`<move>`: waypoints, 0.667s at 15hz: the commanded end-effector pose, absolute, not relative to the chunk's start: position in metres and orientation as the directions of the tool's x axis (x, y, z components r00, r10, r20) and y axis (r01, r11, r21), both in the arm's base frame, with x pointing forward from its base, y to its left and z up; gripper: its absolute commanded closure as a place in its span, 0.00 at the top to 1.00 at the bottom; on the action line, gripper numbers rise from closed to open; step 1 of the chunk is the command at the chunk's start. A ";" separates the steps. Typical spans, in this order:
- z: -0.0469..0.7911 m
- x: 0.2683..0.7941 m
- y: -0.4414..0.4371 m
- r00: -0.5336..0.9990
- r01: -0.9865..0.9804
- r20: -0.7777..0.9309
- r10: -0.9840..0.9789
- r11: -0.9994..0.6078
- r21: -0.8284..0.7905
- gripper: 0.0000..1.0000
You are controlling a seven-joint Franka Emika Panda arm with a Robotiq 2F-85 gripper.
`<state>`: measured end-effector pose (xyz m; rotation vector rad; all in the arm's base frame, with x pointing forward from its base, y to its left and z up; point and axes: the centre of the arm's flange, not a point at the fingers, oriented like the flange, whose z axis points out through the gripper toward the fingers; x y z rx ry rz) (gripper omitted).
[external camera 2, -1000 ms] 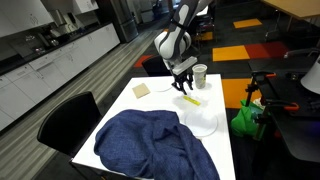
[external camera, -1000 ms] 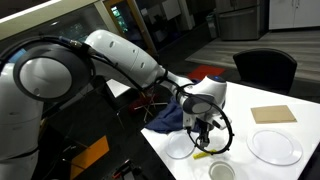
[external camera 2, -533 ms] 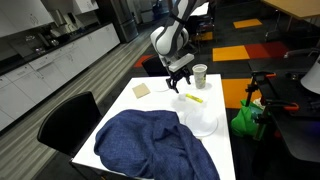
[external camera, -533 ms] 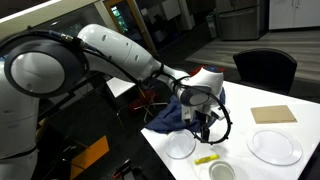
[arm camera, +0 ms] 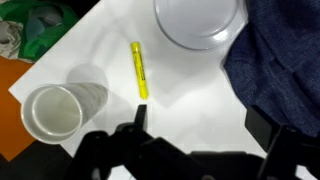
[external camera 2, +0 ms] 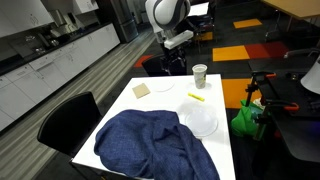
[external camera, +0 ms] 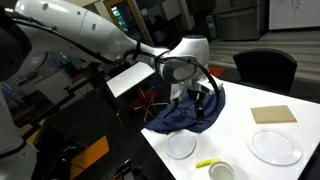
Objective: Remove the marker from the mug cup and place it on the table
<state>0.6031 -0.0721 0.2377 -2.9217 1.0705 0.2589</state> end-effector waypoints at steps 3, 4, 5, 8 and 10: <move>0.325 0.552 -0.053 0.760 -0.648 -0.046 -0.648 -0.762 0.025 1.00; 0.336 0.548 -0.051 0.766 -0.641 -0.030 -0.642 -0.767 0.020 1.00; 0.345 0.543 -0.048 0.768 -0.641 -0.020 -0.641 -0.768 0.012 1.00; 0.334 0.568 -0.056 0.773 -0.633 -0.045 -0.633 -0.774 0.013 1.00; 0.327 0.568 -0.057 0.771 -0.634 -0.054 -0.634 -0.773 0.022 1.00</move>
